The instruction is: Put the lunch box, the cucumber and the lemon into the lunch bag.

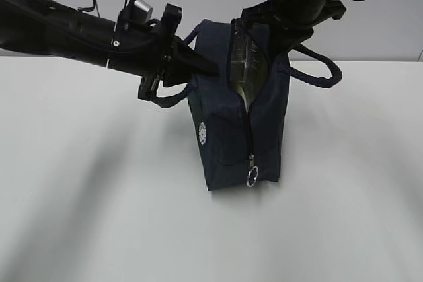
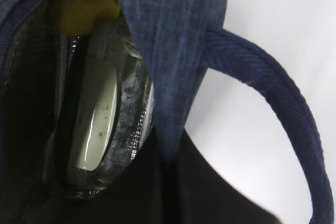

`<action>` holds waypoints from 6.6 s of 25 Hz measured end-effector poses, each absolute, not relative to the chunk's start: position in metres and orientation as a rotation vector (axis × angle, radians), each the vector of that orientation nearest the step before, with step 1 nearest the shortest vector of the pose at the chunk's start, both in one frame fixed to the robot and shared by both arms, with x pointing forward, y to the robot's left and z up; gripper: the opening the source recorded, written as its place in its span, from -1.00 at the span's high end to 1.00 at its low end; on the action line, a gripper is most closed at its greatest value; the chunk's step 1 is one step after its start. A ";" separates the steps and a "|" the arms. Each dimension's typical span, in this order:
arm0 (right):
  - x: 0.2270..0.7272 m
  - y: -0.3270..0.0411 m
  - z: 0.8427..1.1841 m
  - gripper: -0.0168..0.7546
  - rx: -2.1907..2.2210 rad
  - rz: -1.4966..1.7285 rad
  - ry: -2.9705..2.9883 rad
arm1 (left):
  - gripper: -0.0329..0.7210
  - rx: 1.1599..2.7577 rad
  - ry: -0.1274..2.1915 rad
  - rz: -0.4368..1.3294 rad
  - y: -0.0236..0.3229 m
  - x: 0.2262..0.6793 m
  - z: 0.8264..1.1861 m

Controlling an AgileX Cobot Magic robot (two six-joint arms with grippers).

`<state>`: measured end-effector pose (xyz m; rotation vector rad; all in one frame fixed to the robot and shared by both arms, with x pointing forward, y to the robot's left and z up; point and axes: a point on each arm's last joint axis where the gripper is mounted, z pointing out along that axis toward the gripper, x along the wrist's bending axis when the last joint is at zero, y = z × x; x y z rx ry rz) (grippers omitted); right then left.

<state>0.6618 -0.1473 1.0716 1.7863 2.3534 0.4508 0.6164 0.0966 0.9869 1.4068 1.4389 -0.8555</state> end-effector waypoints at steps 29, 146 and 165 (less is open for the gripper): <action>0.659 -0.147 1.049 -0.08 1.838 0.401 2.395 | 0.09 1.350 1.436 -0.914 0.093 0.620 0.977; 0.429 -0.180 0.952 -0.27 1.027 1.429 2.480 | 0.29 1.939 1.380 0.251 0.247 0.331 1.180; 0.500 -0.151 0.910 -0.27 1.113 1.438 2.590 | 0.29 1.940 1.381 0.253 0.247 0.331 1.180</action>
